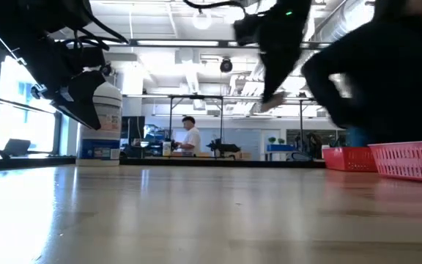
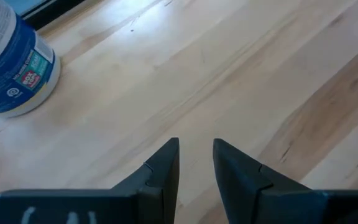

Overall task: Pick & Place First Aid Supplies
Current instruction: Put the towelette pack into the bottom basket

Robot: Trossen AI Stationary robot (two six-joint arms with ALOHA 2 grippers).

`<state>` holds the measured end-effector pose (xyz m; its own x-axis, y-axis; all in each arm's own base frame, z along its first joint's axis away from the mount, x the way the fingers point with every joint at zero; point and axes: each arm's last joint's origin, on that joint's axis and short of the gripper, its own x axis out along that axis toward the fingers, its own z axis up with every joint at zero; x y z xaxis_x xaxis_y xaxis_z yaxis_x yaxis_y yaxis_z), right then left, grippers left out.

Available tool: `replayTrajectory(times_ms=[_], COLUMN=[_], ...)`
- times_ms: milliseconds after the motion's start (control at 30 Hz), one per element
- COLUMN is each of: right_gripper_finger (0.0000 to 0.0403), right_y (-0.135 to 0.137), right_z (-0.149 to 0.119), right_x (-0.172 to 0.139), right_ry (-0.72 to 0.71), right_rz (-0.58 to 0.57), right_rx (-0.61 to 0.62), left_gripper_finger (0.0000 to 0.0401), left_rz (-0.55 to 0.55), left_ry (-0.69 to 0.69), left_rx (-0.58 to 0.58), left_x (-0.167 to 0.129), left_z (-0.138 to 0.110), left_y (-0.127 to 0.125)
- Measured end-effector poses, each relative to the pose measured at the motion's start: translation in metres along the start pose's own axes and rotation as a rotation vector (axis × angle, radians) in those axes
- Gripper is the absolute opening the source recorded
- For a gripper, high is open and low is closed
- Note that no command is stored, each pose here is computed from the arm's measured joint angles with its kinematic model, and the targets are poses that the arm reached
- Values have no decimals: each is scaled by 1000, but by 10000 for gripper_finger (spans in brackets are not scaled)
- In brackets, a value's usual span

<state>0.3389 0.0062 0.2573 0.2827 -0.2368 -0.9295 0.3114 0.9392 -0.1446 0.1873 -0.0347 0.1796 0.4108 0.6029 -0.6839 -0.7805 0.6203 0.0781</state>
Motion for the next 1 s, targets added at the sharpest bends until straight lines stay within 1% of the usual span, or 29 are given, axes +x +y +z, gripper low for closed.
replayTrajectory(times_ms=[67,133,233,333,467,567,667,700,767,833,900,1000], right_gripper_finger=[1,1,0,0,0,0,0,0,1,6,15,35], right_y=[0,-1,-4,-13,-27,-36,-42,-43,-44,-43,-44,-46], right_z=[-13,-29,-63,-104,-153,-179,-198,-203,-203,-203,-205,-208], right_x=[-16,-31,-38,-35,-24,-17,-8,-5,-3,1,4,8], right_ry=[21,9,15,49,126,149,165,171,147,158,185,210], right_rz=[-70,-120,-110,-96,-73,-77,-97,-104,-85,-60,-57,-77], right_rx=[42,84,186,313,517,635,719,734,732,695,660,650], left_gripper_finger=[96,96,96,96,96,96,96,96,96,96,96,96], left_rz=[-8,-15,-17,-17,-20,-32,-32,-33,-31,-32,-30,-29], left_ry=[-4,-10,-16,-48,-109,-147,-175,-181,-185,-187,-188,-188], left_rx=[-8,-16,-18,-35,-59,-78,-96,-101,-102,-104,-104,-104], left_x=[0,0,0,0,0,-1,-1,-1,-1,-1,-1,-1], left_z=[1,1,2,4,7,10,12,13,13,13,13,13], left_y=[-1,-2,-2,-4,-7,-9,-11,-11,-11,-11,-11,-11])
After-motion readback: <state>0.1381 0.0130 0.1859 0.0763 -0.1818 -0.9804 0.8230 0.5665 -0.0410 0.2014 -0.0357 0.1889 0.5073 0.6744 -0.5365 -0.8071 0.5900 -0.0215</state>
